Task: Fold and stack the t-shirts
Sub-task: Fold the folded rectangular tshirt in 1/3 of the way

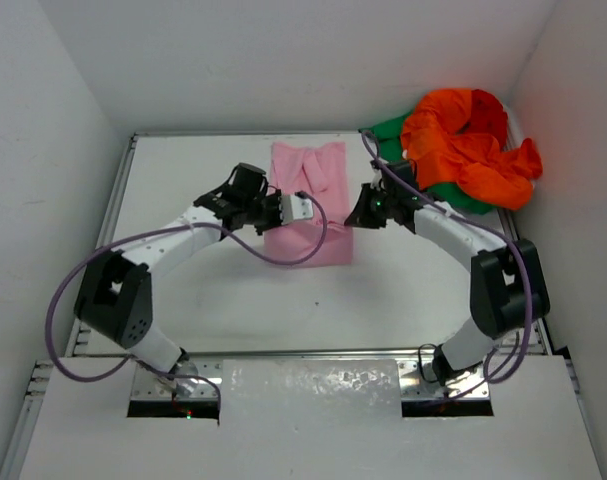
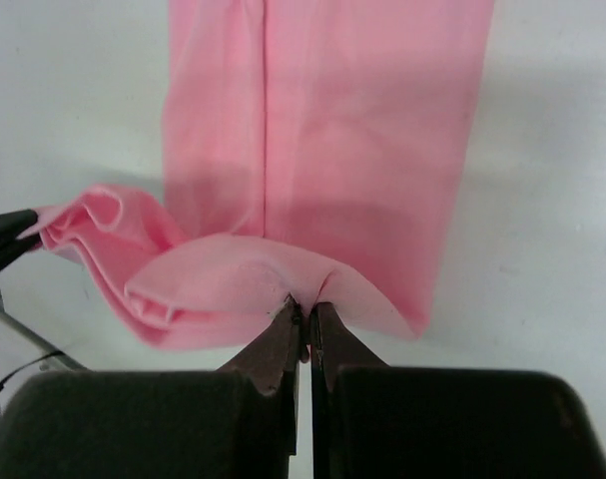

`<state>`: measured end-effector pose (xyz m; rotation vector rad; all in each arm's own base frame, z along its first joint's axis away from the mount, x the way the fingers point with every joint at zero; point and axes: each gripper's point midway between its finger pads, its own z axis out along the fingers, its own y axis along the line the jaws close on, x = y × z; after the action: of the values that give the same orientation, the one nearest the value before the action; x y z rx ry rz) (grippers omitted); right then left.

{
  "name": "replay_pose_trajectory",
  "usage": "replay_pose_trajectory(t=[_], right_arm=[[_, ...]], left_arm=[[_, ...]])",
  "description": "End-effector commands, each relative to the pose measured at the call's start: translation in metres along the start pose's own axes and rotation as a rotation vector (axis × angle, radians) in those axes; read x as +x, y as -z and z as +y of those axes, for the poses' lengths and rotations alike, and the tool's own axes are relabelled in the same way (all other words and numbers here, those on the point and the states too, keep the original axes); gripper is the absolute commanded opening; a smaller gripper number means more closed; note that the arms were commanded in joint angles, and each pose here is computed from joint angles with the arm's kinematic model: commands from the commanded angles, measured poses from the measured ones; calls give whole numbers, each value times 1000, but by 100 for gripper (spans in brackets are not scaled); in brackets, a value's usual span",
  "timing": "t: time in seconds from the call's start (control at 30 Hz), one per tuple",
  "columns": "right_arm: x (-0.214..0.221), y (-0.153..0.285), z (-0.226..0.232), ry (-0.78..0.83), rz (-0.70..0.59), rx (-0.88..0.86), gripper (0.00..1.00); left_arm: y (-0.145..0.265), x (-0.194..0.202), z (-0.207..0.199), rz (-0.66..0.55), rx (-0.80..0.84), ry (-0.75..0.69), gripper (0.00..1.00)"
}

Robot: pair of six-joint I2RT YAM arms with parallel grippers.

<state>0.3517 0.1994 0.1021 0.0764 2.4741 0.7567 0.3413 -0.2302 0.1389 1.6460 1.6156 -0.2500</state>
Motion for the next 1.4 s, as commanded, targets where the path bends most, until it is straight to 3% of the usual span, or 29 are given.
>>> replay_pose_trajectory(t=[0.0,0.17,1.0,1.13,1.17,1.2,1.3,1.37], right_arm=[[-33,-9,8,46,-34,-35,0],[-73,-24,9,45,-74,-27,0],[-106,-105,-48,-87,-100,33,0],[-109,-109,-54,-93,-106,39,3],[-112,-110,-57,-95,-111,43,10],[-116,-111,-61,-93,-120,54,21],[-133,-110,-73,-65,-154,93,37],[-154,-103,-74,-12,-176,122,42]], left_arm=[[-2,-4,58,-28,-137,52,0],[-12,7,104,2,-210,98,0],[-80,69,143,-5,-247,136,0],[-84,77,150,3,-273,162,12],[-86,78,154,5,-288,169,24],[-86,76,161,-5,-317,194,30],[-85,81,186,26,-407,268,46],[-81,87,210,67,-502,317,54]])
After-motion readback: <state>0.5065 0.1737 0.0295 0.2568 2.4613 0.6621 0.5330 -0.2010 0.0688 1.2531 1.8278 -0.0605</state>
